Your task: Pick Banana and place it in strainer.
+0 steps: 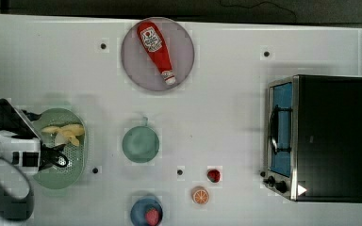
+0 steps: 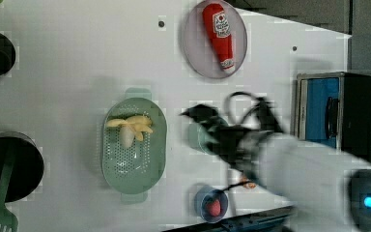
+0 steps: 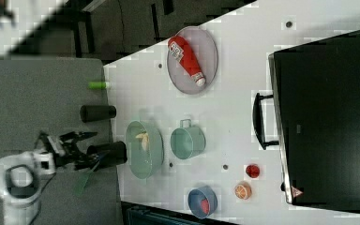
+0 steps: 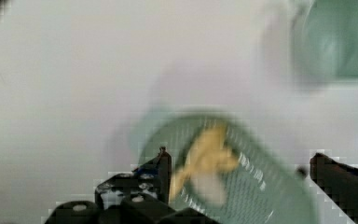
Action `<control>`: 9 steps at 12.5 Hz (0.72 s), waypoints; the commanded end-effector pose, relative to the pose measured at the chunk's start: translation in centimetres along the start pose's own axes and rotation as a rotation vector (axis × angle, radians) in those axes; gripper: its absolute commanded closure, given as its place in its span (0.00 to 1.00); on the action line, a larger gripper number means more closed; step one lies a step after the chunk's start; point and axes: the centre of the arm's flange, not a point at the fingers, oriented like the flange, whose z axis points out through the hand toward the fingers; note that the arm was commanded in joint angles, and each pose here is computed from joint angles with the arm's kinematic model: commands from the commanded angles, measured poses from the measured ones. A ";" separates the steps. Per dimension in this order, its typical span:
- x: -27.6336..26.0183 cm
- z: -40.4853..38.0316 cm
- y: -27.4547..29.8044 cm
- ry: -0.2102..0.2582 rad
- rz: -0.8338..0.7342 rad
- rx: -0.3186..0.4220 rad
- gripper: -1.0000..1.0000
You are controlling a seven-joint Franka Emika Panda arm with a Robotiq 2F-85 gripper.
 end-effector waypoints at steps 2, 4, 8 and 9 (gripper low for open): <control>13.1 -7.3 4.2 0.001 -0.031 -0.131 0.00; 18.0 -11.8 8.5 -0.045 -0.022 -0.153 0.00; 28.7 -17.1 17.8 -0.049 -0.034 -0.076 0.00; 30.2 -17.6 19.8 -0.063 -0.006 -0.077 0.00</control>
